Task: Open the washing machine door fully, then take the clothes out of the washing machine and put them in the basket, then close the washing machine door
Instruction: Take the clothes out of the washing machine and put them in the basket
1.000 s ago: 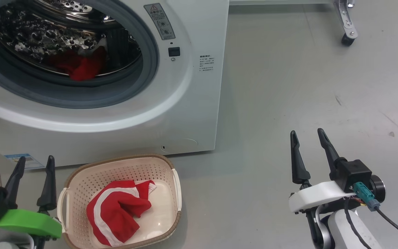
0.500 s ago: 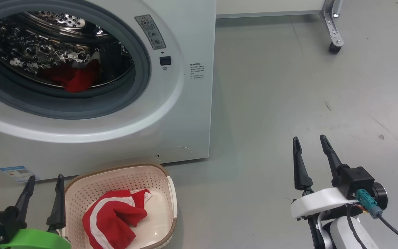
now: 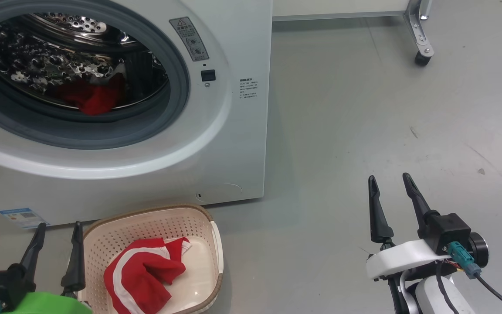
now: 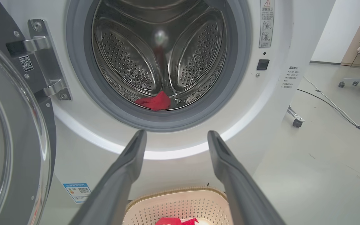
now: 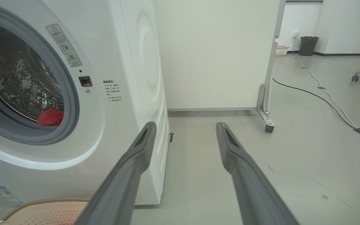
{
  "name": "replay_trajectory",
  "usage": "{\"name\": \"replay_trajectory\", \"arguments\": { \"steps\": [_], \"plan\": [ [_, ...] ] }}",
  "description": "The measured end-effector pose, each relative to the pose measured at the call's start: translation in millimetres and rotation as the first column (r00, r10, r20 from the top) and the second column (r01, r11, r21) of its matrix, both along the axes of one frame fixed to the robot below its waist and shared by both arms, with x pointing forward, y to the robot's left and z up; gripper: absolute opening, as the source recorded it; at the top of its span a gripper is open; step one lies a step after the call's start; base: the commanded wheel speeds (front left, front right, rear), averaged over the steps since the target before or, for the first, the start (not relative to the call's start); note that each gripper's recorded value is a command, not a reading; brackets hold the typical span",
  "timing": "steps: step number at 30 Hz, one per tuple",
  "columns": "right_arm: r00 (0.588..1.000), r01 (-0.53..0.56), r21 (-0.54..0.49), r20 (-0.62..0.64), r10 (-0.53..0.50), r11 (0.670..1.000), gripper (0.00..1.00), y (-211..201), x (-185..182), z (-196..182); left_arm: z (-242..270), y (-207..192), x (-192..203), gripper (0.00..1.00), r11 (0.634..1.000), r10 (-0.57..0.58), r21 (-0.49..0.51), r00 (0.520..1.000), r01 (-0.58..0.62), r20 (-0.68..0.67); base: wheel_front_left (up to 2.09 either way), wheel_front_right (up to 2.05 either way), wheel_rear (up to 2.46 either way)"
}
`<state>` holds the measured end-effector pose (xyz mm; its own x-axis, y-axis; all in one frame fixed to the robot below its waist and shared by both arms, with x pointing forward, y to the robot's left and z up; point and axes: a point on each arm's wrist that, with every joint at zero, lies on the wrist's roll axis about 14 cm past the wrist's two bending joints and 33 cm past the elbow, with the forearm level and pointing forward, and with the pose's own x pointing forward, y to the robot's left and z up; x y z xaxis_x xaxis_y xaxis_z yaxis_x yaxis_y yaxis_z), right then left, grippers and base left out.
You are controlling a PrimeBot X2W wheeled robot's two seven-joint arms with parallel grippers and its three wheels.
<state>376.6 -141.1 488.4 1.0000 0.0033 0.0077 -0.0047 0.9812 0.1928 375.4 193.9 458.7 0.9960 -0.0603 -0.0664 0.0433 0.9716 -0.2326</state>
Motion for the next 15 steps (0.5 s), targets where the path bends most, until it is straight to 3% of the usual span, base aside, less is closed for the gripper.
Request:
{"name": "replay_trajectory", "arguments": {
  "steps": [15],
  "plan": [
    [0.998, -0.032, 0.009, -0.063, 0.032, 0.999, 1.00, 11, 4, -22, -37, -2, -4, 1.00, 1.000, 0.001, -0.018, 0.994, -0.003, -0.112, 0.00, 0.00, 0.00]
  ]
}}
